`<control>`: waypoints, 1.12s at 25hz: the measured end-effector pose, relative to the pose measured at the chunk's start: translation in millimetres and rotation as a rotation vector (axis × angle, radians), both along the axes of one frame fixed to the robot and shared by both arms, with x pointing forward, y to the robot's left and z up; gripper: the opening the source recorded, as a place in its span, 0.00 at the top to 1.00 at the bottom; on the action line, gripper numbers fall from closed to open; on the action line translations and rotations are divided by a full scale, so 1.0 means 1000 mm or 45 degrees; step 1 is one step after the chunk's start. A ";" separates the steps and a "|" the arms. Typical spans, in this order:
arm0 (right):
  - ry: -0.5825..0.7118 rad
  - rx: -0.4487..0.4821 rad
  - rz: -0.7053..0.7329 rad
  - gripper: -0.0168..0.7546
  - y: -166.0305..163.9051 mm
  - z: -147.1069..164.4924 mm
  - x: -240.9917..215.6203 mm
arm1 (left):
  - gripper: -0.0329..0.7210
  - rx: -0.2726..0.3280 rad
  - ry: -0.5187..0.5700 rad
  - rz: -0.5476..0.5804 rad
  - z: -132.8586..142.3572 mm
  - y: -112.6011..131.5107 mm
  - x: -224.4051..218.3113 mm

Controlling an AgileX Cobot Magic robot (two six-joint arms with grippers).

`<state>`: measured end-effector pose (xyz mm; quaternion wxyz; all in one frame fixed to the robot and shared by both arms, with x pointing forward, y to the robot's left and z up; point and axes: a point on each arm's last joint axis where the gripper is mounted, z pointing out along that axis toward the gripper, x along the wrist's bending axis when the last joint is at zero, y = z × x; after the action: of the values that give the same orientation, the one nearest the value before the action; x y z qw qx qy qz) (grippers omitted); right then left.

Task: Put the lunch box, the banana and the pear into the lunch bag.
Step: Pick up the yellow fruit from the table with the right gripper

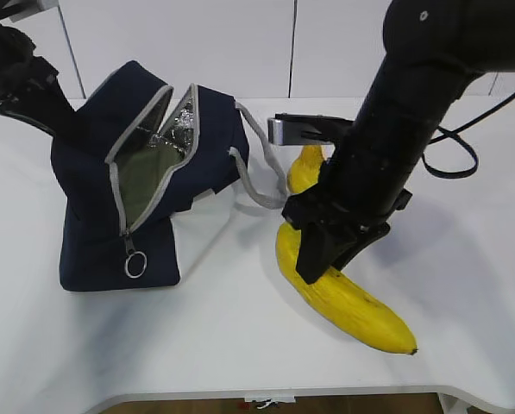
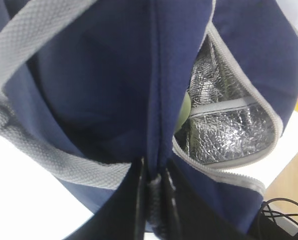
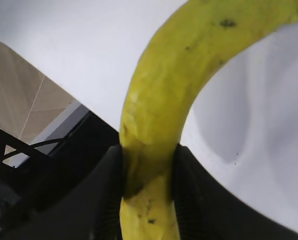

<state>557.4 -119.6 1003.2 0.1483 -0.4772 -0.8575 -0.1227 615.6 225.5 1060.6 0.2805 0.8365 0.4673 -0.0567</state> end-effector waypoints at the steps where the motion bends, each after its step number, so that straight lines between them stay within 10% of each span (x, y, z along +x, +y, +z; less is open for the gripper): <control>1: -0.011 0.005 0.000 0.65 -0.002 0.005 -0.004 | 0.93 0.000 0.000 0.000 0.000 0.000 0.000; 12: -0.307 0.193 0.015 0.65 -0.011 0.096 -0.034 | 0.93 -0.029 0.002 0.005 0.001 -0.002 0.000; 17: -0.498 0.511 -0.192 0.65 0.006 0.121 -0.015 | 0.93 -0.140 0.015 0.027 0.005 -0.008 0.000; 28: -0.433 0.998 -0.496 0.65 0.046 0.072 0.047 | 0.93 -0.237 0.082 0.122 0.009 -0.012 0.000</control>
<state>604.7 -73.6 1074.9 0.1491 -0.5103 -0.6532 -0.5392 616.1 213.4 1069.4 0.3444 0.7812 0.5081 -0.1132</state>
